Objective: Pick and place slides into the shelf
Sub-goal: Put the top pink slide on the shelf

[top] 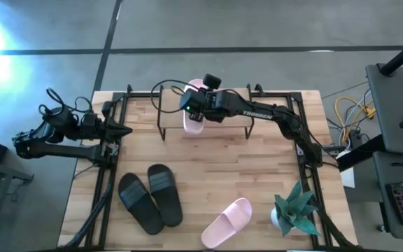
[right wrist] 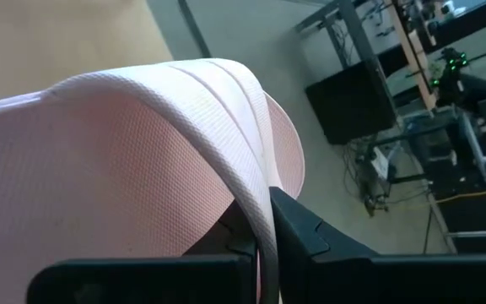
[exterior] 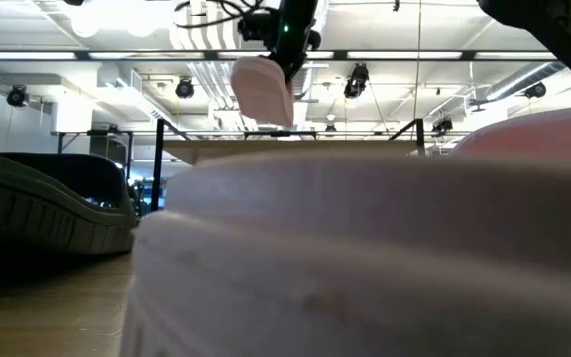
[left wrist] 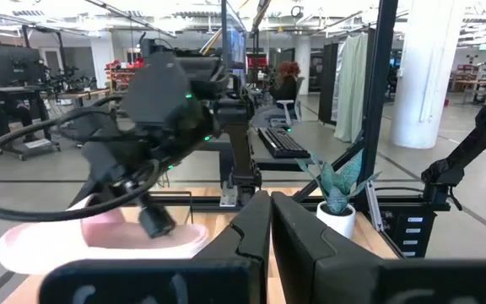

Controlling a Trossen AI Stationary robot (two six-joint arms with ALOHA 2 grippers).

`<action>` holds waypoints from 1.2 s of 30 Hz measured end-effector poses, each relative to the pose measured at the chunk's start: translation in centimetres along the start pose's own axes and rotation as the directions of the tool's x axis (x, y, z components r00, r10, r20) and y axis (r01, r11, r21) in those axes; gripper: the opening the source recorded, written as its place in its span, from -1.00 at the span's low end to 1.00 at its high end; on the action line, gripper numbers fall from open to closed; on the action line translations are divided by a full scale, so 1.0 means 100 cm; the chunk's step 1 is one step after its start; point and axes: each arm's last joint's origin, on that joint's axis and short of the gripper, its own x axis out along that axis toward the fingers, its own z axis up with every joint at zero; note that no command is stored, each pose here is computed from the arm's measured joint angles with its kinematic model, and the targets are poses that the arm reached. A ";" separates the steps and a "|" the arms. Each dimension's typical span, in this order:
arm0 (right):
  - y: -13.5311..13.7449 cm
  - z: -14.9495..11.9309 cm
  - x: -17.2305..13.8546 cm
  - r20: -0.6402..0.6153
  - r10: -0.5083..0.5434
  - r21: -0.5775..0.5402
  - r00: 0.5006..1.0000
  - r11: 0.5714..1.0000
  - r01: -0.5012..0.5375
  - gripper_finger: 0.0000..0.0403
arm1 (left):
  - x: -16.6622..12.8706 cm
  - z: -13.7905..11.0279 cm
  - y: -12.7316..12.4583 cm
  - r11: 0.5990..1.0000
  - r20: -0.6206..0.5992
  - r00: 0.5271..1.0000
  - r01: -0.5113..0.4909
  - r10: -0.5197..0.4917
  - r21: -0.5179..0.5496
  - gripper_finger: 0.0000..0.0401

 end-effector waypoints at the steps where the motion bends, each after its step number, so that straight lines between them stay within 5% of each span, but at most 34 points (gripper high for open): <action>1: 0.000 0.000 0.005 0.004 -0.005 -0.007 1.000 1.000 0.005 -0.94 | 0.000 0.000 0.000 1.000 0.000 1.000 0.000 0.000 0.000 -1.00; 9: 0.009 -0.009 0.037 -0.012 -0.020 -0.109 1.000 0.994 0.019 -0.93 | 0.000 0.000 0.000 1.000 0.000 1.000 0.000 0.000 0.000 -1.00; 21: 0.021 -0.026 0.059 -0.076 -0.080 -0.074 0.994 0.994 0.075 -0.92 | 0.000 0.000 0.000 1.000 0.000 1.000 0.000 0.000 0.000 -1.00; 36: 0.018 -0.022 0.052 -0.068 -0.080 -0.018 0.994 0.997 0.079 -0.21 | 0.000 0.000 0.000 1.000 0.000 1.000 0.000 0.000 0.000 -1.00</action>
